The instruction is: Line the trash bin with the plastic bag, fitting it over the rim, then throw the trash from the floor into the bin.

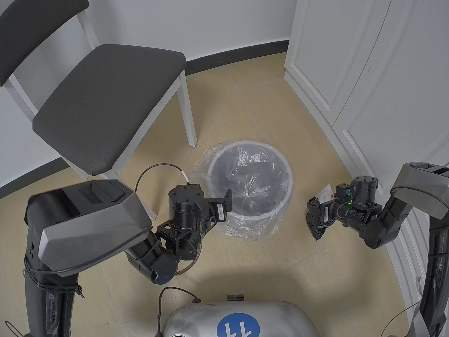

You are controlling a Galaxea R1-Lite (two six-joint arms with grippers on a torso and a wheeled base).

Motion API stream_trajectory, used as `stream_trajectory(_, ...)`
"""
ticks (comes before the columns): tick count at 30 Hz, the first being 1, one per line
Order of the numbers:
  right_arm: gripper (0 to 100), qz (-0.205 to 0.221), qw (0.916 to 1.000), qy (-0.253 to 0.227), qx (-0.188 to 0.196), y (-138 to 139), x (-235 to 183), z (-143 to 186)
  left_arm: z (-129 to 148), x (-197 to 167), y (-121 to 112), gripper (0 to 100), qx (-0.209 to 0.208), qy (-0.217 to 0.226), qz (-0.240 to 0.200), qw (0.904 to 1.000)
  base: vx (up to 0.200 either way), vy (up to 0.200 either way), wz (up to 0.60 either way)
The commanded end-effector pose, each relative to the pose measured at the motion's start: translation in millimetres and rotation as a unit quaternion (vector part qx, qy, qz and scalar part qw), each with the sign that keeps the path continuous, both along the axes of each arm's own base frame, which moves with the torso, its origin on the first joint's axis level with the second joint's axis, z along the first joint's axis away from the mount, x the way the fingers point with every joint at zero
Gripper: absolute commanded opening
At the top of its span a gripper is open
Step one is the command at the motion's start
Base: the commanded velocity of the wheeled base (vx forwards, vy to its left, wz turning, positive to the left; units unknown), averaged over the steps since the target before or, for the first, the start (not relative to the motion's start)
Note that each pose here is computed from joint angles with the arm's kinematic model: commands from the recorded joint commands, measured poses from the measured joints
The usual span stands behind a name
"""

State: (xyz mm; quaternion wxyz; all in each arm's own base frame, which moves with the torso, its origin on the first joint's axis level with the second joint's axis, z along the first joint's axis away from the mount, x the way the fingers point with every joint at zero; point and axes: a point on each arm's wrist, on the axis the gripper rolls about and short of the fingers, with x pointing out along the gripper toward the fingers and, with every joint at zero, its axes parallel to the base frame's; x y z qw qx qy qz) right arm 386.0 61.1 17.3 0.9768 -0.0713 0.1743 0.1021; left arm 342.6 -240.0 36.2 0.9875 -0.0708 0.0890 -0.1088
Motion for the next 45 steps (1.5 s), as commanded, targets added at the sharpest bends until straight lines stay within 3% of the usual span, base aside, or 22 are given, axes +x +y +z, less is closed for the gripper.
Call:
stream_trajectory(1, 100, -0.008, 0.995, 0.028, 0.095, 29, 28, -36, -7, 2, -1, 100, 0.005, 0.006, 0.001, 1.0, 0.0, 0.0, 0.0)
stream_trajectory(8, 100, -0.007, 0.9911, 0.021, 0.131, 50, 41, -67, -9, 2, -1, 100, 0.006, 0.007, 0.0, 1.0, 0.0, 0.0, 0.0)
stream_trajectory(11, 100, -0.016, 0.9901, -0.002, 0.14, 54, 53, -95, -8, 2, -1, 100, 0.004, 0.005, 0.001, 1.0, 0.0, 0.0, 0.0)
stream_trajectory(24, 100, -0.02, 0.9896, 0.013, 0.142, 58, 62, -92, -8, 3, -3, 100, -0.003, -0.006, 0.001, 1.0, 0.0, 0.0, 0.0)
stream_trajectory(30, 100, -0.022, 0.9911, 0.053, 0.12, 60, 64, -92, -9, 5, -1, 100, -0.003, -0.005, 0.003, 1.0, 0.0, 0.0, 0.0)
stream_trajectory(35, 100, -0.025, 0.9955, 0.034, 0.085, 41, 66, -72, -7, 8, 1, 100, -0.005, -0.008, 0.007, 0.9999, 0.0, 0.0, 0.0)
stream_trajectory(45, 100, -0.032, 0.9949, -0.01, 0.095, 28, 55, -7, -8, 7, -1, 100, -0.008, -0.012, 0.005, 0.9999, 0.0, 0.0, 0.0)
